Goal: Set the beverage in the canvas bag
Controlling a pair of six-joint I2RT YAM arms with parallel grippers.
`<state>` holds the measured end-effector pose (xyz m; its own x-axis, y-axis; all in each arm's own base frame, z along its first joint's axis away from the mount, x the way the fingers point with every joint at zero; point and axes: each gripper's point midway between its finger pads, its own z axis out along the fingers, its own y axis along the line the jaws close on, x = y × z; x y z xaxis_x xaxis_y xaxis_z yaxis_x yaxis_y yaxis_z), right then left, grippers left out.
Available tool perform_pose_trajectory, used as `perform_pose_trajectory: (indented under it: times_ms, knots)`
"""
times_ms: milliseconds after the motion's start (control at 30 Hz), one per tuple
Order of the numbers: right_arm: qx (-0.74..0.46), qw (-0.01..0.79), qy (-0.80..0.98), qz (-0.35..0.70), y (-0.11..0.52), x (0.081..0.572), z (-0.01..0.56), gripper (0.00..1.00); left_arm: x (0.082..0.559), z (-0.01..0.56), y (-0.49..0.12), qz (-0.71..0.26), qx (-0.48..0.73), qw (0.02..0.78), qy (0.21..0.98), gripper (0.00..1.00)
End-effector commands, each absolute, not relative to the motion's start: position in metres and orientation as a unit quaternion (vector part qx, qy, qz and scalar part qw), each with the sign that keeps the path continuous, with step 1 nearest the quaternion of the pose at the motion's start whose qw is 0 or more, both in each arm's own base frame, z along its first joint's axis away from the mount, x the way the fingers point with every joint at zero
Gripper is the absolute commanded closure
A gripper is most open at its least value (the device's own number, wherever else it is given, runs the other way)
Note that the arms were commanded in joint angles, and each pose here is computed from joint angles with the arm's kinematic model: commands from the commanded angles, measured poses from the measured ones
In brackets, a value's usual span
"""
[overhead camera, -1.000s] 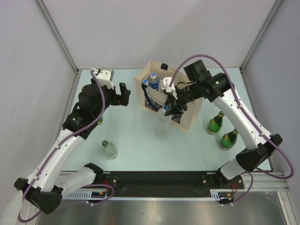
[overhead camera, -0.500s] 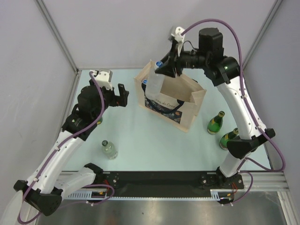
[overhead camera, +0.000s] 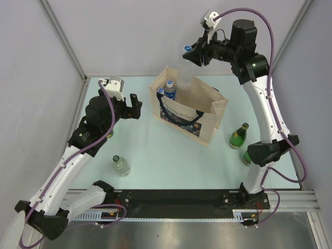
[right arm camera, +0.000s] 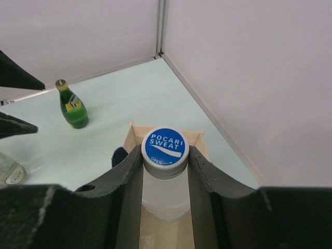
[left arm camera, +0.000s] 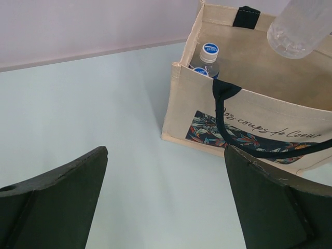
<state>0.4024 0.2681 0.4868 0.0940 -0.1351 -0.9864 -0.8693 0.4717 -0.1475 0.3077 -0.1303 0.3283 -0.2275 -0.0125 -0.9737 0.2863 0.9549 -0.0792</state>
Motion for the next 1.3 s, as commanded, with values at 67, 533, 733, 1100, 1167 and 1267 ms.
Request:
perform_pose_trajectory:
  times_ms: [67,533,733,1100,1167,1267]
  knots:
    - [-0.424,0.65,0.573,0.261,0.257,0.422,0.492,1.0,0.312,0.334,-0.127,-0.12,0.079,0.626,0.766,0.0]
    - [-0.434,0.591,0.629,0.259,0.272,0.476,0.396,1.0,0.316,0.333,-0.125,-0.115,0.078,0.623,0.77,0.0]
    - [-0.438,0.577,0.637,0.262,0.287,0.494,0.361,1.0,0.318,0.331,-0.124,-0.112,0.075,0.622,0.771,0.0]
    - [-0.456,0.559,0.636,0.272,0.303,0.508,0.305,1.0,0.316,0.325,-0.12,-0.11,0.071,0.617,0.776,0.0]
    - [-0.46,0.559,0.634,0.272,0.302,0.509,0.296,1.0,0.315,0.323,-0.12,-0.11,0.069,0.616,0.777,0.0]
    - [-0.466,0.547,0.637,0.278,0.301,0.505,0.276,1.0,0.314,0.323,-0.119,-0.111,0.066,0.616,0.777,0.0]
